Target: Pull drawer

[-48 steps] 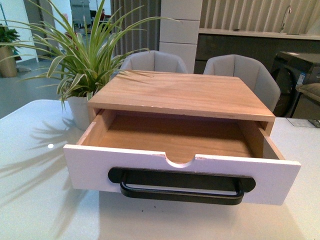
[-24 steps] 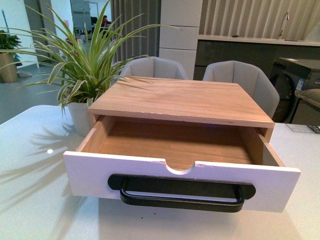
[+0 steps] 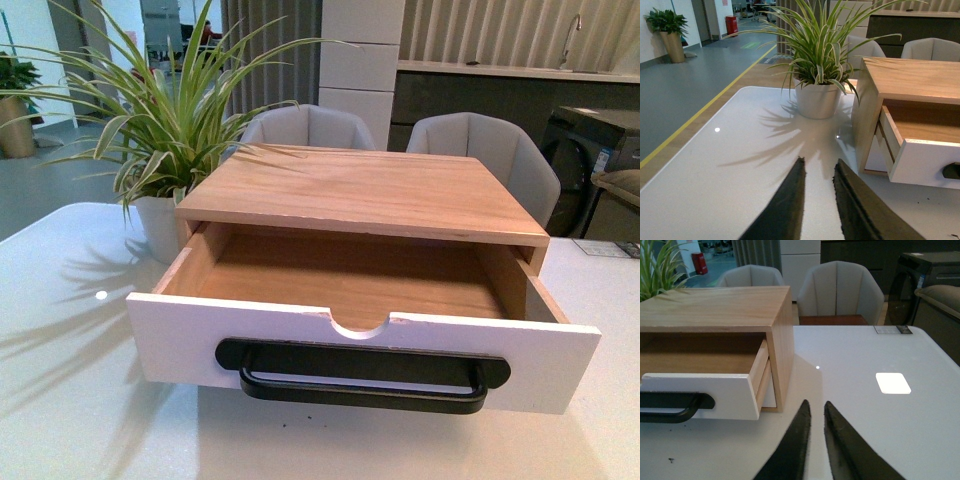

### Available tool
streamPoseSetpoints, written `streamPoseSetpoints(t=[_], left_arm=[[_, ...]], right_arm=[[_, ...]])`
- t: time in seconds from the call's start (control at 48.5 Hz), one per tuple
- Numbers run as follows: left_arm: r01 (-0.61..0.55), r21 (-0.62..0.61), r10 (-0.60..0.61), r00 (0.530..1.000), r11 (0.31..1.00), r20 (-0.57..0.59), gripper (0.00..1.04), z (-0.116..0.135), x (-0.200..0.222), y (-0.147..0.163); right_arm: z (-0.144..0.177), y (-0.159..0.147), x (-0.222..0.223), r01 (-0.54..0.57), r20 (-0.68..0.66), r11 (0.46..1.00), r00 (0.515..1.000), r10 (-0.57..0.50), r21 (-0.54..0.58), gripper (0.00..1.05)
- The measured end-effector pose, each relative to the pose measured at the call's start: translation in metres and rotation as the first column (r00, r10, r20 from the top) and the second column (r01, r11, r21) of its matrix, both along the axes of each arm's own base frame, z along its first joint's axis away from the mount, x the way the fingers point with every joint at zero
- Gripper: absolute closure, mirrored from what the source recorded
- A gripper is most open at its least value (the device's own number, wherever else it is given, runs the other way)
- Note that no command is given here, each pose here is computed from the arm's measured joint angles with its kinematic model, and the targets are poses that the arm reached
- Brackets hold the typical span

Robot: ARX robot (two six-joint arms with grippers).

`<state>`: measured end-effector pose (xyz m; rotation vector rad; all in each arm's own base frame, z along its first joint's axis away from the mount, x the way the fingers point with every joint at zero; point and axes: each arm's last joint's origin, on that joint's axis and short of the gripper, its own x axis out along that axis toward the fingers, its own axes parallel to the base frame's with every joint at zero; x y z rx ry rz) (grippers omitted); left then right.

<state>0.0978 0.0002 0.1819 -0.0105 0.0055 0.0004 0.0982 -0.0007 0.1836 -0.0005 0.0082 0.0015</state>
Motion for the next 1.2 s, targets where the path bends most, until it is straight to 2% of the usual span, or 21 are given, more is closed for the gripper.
streamPoseSetpoints(t=[0.062,0.103,0.309,0.701,0.742,1.196], left_arm=[[-0.003,0.000,0.003,1.000,1.000,0.000,0.97,-0.002,0.000,0.000],[-0.002,-0.001,0.002,1.000,1.000,-0.002,1.02,-0.003,0.000,0.000],[-0.002,0.002,0.002,1.000,1.000,0.003,1.02,-0.015,0.000,0.000],[-0.002,0.002,0.002,1.000,1.000,0.009,1.01,-0.015,-0.001,0.000],[-0.002,0.002,0.002,1.000,1.000,0.009,0.97,-0.015,-0.001,0.000],[-0.002,0.002,0.002,1.000,1.000,0.009,0.28,-0.015,-0.001,0.000]], right_arm=[[-0.002,0.000,0.000,0.007,0.000,1.000,1.000,-0.007,0.000,1.03],[-0.003,0.000,0.000,0.006,0.000,1.000,1.000,-0.006,0.001,1.03],[-0.009,0.000,0.000,0.006,0.000,1.000,1.000,-0.006,0.001,1.03],[-0.011,0.000,-0.002,0.005,0.029,1.000,1.000,-0.005,0.001,1.03],[-0.011,0.000,-0.002,0.005,0.029,1.000,1.000,-0.005,0.000,0.99],[-0.011,0.000,-0.002,0.005,0.028,1.000,1.000,-0.005,0.001,0.30]])
